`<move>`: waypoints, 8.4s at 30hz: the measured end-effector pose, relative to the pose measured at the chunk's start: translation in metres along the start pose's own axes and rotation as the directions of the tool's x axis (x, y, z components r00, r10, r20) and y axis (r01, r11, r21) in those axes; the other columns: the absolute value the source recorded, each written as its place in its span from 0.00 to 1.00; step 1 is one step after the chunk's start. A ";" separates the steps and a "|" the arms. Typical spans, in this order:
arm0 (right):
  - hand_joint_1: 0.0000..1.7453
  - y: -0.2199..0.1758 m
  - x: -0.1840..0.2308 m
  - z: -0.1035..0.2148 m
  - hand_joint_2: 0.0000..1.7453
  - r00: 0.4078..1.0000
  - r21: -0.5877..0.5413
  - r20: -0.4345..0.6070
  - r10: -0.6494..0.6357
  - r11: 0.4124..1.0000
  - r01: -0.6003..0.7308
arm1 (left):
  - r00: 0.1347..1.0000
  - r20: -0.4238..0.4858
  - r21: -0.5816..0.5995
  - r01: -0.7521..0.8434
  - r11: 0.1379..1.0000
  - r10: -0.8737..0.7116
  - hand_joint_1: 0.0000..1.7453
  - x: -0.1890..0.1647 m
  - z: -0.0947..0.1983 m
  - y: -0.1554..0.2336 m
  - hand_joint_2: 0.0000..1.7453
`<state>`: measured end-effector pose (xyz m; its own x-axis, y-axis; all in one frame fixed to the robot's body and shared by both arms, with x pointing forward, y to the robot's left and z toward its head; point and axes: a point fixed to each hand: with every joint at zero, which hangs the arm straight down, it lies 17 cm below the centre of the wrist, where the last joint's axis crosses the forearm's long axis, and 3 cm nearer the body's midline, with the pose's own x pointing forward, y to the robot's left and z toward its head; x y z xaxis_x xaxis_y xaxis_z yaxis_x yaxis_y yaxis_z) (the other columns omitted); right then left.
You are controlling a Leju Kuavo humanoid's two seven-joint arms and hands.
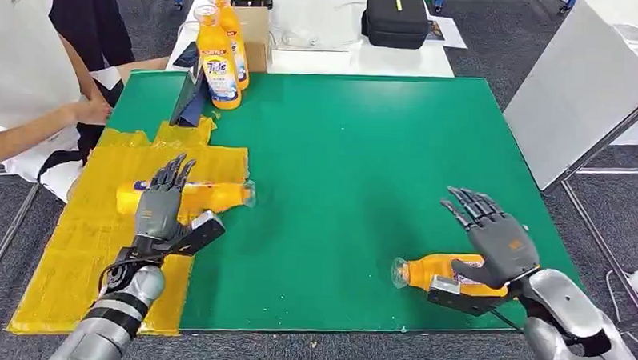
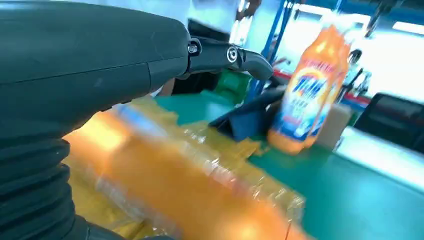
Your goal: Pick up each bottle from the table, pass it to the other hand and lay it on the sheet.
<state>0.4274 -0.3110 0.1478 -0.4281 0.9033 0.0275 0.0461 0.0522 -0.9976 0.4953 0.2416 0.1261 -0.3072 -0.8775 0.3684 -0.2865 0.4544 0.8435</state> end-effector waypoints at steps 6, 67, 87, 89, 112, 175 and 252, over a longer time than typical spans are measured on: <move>0.00 0.021 -0.042 0.042 1.00 0.997 0.127 -0.066 -0.028 0.991 0.036 | 0.931 0.092 0.079 -0.361 0.929 0.354 0.00 0.047 0.015 0.040 1.00; 1.00 0.151 -0.110 0.030 1.00 0.943 0.448 -0.293 0.156 0.894 -0.009 | 0.557 0.312 0.057 -0.820 0.570 0.770 0.00 0.143 0.055 0.117 1.00; 0.97 -0.056 0.068 -0.036 1.00 0.769 -0.453 0.086 -0.633 0.663 0.596 | 0.483 0.073 -0.152 -0.860 0.488 0.873 0.00 0.160 0.059 0.052 1.00; 1.00 -0.065 0.080 -0.038 1.00 0.716 -0.449 0.143 -0.684 0.599 0.662 | 0.469 0.061 -0.173 -0.865 0.472 0.881 0.00 0.163 0.057 0.047 1.00; 1.00 -0.015 0.294 -0.109 1.00 0.399 0.052 0.307 -0.864 0.434 0.900 | 0.200 0.045 -0.357 -0.912 0.202 0.979 0.00 0.229 0.014 0.053 1.00; 0.00 -0.114 0.204 -0.024 1.00 0.449 -0.329 0.490 -0.747 0.318 0.889 | 0.964 0.252 0.110 -0.111 0.988 0.081 1.00 0.144 -0.008 0.067 1.00; 0.00 -0.033 0.100 0.028 1.00 0.440 -0.473 0.191 -0.878 0.310 0.825 | 0.263 0.002 -0.093 -0.961 0.262 0.965 0.00 0.148 0.056 0.029 1.00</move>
<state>0.3580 -0.2340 0.1814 -0.4013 0.2700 0.8752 0.0878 0.9625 -0.2566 0.3903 0.1333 0.1830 -0.3593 0.2079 0.9098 0.3044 0.9477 -0.0963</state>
